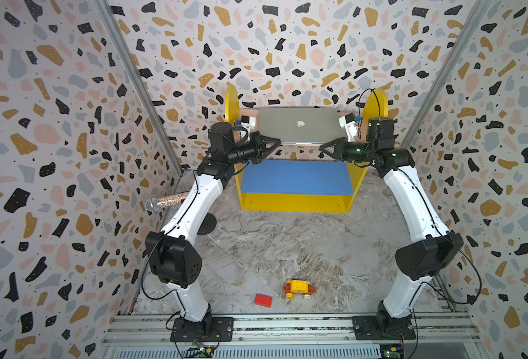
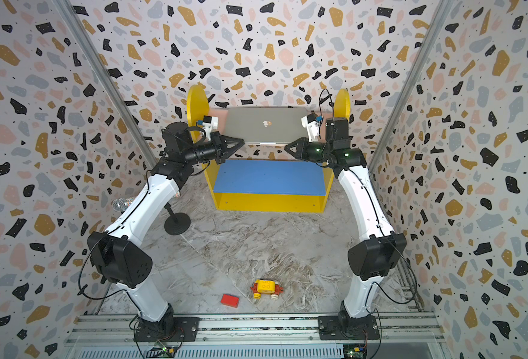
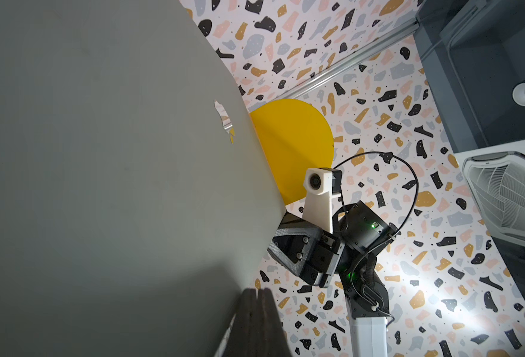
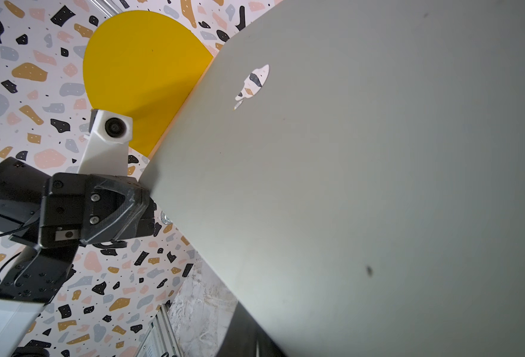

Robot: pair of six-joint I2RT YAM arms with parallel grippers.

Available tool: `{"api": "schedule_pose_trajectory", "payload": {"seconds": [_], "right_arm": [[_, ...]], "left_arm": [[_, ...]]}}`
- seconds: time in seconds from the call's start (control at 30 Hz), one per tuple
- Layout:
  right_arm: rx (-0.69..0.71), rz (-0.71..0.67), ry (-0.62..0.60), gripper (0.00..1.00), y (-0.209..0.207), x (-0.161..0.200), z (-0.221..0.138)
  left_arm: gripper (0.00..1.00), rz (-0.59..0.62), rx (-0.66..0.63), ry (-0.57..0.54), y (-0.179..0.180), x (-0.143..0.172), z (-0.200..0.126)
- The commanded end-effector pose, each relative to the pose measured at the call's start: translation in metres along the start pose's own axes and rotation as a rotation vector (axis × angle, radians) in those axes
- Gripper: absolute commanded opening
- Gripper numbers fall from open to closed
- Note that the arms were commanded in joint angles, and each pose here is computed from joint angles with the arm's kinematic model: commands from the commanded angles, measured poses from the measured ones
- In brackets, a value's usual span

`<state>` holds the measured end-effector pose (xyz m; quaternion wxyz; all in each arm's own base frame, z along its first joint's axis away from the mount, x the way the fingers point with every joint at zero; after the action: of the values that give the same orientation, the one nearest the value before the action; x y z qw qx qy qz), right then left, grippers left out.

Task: Close the laptop lid and set it aside
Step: Place the laptop on the shelf.

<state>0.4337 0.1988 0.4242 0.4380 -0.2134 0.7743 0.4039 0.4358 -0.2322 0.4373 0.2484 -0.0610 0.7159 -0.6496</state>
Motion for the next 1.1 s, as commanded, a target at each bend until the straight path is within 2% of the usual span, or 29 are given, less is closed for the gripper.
{"api": "schedule_pose_trajectory", "payload": {"seconds": [0.0, 0.53, 0.67, 0.83, 1.07], "right_arm": [[-0.017, -0.062, -0.071, 0.09, 0.021, -0.022, -0.019], [-0.022, -0.062, -0.072, 0.08, 0.022, -0.023, -0.019], [-0.02, -0.06, -0.07, 0.08, 0.021, -0.022, -0.019], [-0.006, -0.057, -0.065, 0.08, 0.021, -0.018, -0.022], [0.005, -0.065, -0.071, 0.08, 0.022, -0.012, -0.026]], "left_arm": [[0.0, 0.03, 0.007, -0.013, -0.002, -0.007, -0.002], [0.0, 0.04, -0.004, -0.037, 0.008, -0.027, 0.001], [0.0, 0.103, -0.023, -0.042, 0.001, -0.023, -0.004], [0.0, 0.244, -0.133, -0.07, -0.005, -0.01, -0.019], [0.0, 0.399, -0.268, -0.174, -0.002, 0.007, -0.038]]}}
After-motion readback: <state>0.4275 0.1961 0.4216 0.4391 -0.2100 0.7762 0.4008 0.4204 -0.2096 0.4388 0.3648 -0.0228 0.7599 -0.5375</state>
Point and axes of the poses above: each gripper's point midway between its finger pads, its own z axis out along the fingers, its own y axis along the line the jaws close on, x = y × z, the point moved 3 cm from there along -z, back along the fingers, and after that the axes turned 13 degrees about -z, right-handed, at the moved point
